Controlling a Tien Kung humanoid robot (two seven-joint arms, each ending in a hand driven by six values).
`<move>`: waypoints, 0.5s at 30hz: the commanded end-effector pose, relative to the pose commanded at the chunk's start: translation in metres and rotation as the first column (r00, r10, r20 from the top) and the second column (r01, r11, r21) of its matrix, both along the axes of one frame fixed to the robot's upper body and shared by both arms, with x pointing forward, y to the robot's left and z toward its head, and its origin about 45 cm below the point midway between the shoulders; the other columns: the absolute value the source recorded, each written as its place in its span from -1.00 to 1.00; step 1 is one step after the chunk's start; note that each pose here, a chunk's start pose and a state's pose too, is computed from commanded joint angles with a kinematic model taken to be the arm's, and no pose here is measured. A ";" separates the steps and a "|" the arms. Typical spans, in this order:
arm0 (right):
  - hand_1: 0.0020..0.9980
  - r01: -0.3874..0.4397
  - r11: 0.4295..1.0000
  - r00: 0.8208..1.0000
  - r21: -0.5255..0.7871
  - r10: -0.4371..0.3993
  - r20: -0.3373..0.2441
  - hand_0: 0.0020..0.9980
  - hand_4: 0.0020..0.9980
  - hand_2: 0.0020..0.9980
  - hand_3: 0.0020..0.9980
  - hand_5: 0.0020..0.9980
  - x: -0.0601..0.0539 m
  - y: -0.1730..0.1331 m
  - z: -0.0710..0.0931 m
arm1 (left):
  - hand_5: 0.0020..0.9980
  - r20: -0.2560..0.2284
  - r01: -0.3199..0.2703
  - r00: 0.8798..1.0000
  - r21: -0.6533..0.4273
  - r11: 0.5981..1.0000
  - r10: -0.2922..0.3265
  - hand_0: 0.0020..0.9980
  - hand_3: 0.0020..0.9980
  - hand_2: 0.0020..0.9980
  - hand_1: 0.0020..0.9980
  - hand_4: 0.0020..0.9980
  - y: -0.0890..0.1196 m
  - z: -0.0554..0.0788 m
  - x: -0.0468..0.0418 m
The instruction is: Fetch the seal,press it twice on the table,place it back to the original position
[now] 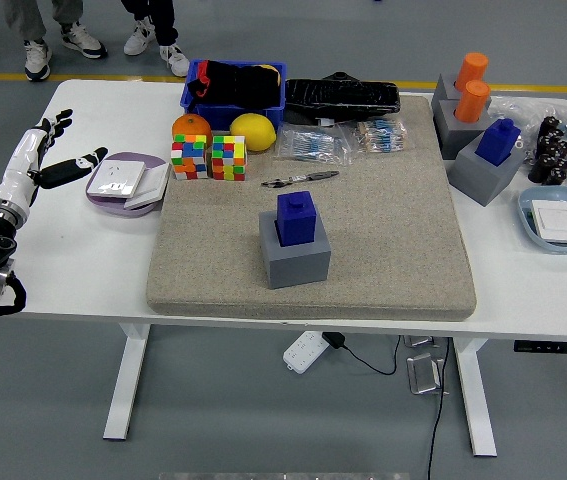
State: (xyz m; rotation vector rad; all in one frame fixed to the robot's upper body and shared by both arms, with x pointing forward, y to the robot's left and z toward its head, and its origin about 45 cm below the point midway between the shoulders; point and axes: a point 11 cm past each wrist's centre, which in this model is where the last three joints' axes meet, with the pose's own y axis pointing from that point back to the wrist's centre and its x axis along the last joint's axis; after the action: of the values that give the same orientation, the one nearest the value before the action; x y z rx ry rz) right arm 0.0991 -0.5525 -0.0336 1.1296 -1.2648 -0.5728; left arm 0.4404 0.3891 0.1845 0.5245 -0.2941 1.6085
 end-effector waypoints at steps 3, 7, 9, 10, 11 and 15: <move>0.41 0.000 1.000 1.000 0.000 0.000 0.001 0.57 0.52 0.39 0.30 0.09 0.000 0.000 0.000 | -0.46 -0.001 0.002 1.000 0.002 1.000 -0.002 1.00 0.92 0.96 0.99 0.63 0.000 0.000 0.0001; 0.41 0.000 1.000 1.000 0.000 0.000 0.000 0.57 0.52 0.39 0.30 0.09 0.000 0.000 0.000 | -0.46 -0.001 0.003 1.000 0.002 1.000 -0.003 1.00 0.92 0.96 0.99 0.63 -0.001 0.000 0.0000; 0.41 0.000 1.000 1.000 -0.001 0.000 0.000 0.57 0.52 0.39 0.31 0.09 0.000 0.000 0.000 | -0.46 -0.002 0.003 1.000 0.002 1.000 -0.003 1.00 0.92 0.96 0.99 0.63 -0.001 -0.001 -0.0001; 0.41 -0.001 1.000 1.000 -0.001 0.001 -0.001 0.57 0.52 0.39 0.31 0.09 0.000 0.000 0.000 | -0.46 -0.002 0.003 1.000 0.002 1.000 -0.003 1.00 0.92 0.96 0.99 0.63 -0.001 -0.001 -0.0003; 0.41 -0.001 1.000 1.000 -0.001 0.001 -0.001 0.57 0.52 0.39 0.31 0.09 -0.001 0.000 0.000 | -0.46 -0.003 0.003 1.000 0.002 1.000 -0.003 1.00 0.92 0.96 0.99 0.63 -0.001 -0.001 -0.0004; 0.41 -0.001 1.000 1.000 0.000 0.001 -0.002 0.57 0.52 0.39 0.31 0.09 -0.001 0.000 0.000 | -0.46 -0.003 0.002 1.000 0.002 1.000 -0.002 1.00 0.92 0.96 0.99 0.63 0.000 -0.001 -0.0006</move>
State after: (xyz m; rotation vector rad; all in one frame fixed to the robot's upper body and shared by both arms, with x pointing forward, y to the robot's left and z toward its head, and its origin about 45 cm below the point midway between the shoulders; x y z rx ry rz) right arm 0.0982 -0.5525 -0.0337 1.1294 -1.2624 -0.5727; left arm 0.4398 0.3887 0.1835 0.5281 -0.2940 1.6051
